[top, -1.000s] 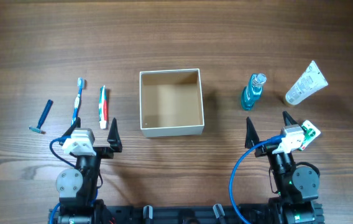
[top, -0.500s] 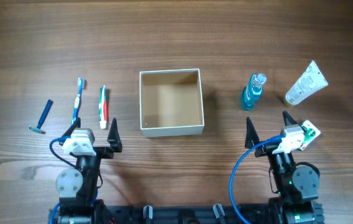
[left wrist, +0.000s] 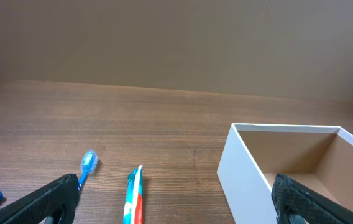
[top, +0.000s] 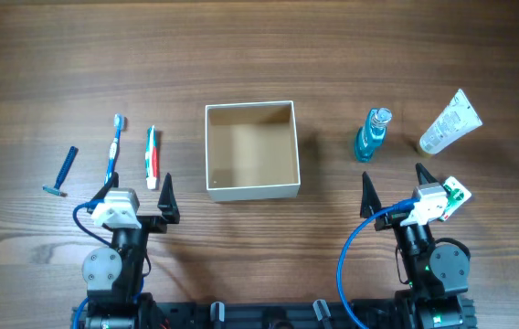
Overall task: Pack container
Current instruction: 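Reach the right gripper to the blue Listerine bottle and grasp it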
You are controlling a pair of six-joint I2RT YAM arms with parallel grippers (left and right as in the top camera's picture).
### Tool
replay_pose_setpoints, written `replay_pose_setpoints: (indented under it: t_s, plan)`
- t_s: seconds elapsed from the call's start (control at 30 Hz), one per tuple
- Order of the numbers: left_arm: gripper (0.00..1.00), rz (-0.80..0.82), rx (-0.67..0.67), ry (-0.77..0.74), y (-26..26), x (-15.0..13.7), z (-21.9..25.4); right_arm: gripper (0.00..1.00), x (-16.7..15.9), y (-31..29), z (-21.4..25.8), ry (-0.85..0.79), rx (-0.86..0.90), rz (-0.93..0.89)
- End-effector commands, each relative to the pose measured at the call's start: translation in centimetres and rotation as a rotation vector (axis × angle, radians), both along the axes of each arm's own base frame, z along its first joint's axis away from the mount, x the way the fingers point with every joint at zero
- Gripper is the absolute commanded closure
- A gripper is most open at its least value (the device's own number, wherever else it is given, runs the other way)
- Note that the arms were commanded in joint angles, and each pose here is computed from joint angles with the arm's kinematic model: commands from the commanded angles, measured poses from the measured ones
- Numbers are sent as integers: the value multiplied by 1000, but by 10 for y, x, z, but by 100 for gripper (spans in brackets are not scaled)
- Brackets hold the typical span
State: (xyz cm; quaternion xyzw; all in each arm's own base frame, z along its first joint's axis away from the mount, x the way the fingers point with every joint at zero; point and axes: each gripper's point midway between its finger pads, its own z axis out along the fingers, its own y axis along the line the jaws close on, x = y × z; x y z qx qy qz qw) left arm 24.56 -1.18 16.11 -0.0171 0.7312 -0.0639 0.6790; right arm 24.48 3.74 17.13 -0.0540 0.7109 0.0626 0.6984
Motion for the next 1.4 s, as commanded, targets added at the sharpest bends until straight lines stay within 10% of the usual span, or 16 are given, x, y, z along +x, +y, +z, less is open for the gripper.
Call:
replay_pose_setpoints:
  t_s: [0.0, 0.5, 0.73, 1.37]
  plan:
    - [0, 6, -13, 0, 1, 0, -3, 0, 0, 0, 2, -12, -9, 3]
    - [0, 7, -18, 2, 1, 0, -4, 0, 0, 0, 2, 16, 151, 2]
    - [0, 103, -269, 43, 14, 1, -8, 0, -1, 4, -10, 137, 261, 12]
    - [0, 194, -224, 830, 13, 56, 35, 0, 38, 13, 38, 997, 138, -72]
